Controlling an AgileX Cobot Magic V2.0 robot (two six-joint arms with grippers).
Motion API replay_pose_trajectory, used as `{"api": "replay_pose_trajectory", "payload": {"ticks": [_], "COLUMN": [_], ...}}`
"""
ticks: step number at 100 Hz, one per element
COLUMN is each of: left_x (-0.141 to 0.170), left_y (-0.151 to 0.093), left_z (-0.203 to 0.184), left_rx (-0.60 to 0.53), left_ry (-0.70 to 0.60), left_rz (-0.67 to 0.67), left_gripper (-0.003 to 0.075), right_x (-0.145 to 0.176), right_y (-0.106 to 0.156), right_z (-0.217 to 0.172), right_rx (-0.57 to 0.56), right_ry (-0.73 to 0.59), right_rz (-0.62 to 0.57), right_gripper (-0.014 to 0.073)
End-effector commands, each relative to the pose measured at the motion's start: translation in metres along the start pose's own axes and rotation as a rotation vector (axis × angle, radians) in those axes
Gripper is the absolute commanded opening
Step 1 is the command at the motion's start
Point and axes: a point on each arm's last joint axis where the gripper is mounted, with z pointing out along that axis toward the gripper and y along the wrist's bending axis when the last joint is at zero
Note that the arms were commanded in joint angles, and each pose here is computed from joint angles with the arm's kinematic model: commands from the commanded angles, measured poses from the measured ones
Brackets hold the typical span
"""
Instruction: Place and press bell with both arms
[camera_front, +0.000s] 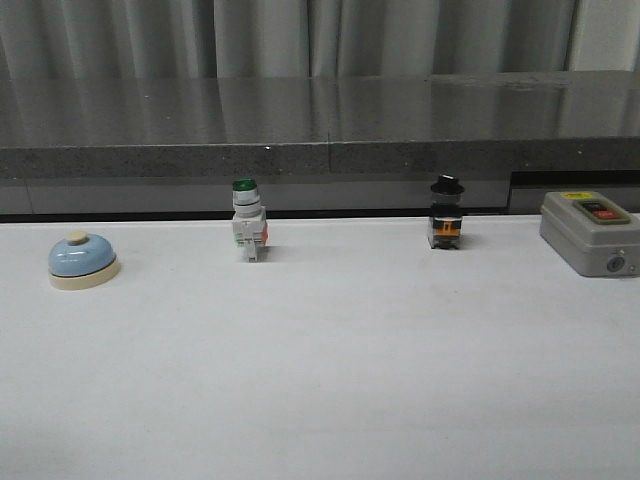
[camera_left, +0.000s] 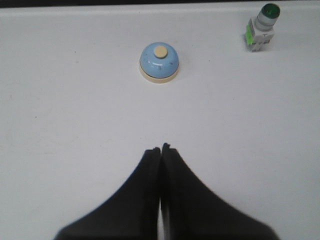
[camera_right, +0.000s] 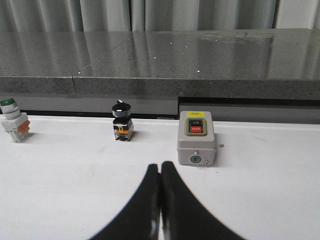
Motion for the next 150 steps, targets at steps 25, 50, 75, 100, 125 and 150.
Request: {"api": "replay_pose_trajectory", "payload": {"ticks": [25, 50, 75, 100, 125, 150], "left_x": [-0.012, -0.012, -0.021, -0.048, -0.086, -0.113], "left_y": [-0.002, -0.002, -0.003, -0.003, -0.001, 0.001], "left_z": [-0.004, -0.004, 0.002, 0.037, 0.090, 0.148], "left_rx": [0.014, 0.014, 0.028, 0.041, 0.034, 0.032], "left_ry": [-0.052, -0.052, -0.114, -0.060, 0.017, 0.097], "left_rz": [-0.016, -0.016, -0.036, -0.059, -0.043, -0.024], "left_gripper": [0.0369, 0.0659, 0.0639, 0.0639, 0.0639, 0.0639], "right_x": [-0.013, -0.013, -0.013, -0.013, -0.013, -0.013], "right_y": [0.000, 0.000, 0.000, 0.000, 0.000, 0.000], "right_z": [-0.003, -0.003, -0.003, -0.003, -0.003, -0.003], "right_rx": [0.002, 0.002, 0.002, 0.002, 0.002, 0.002], "right_ry": [-0.117, -0.117, -0.117, -0.117, -0.117, -0.117], "right_rz": [-0.002, -0.002, -0.002, -0.002, -0.002, -0.002], "right_gripper": [-0.0060, -0.0060, -0.0060, -0.0060, -0.0060, -0.0060]}}
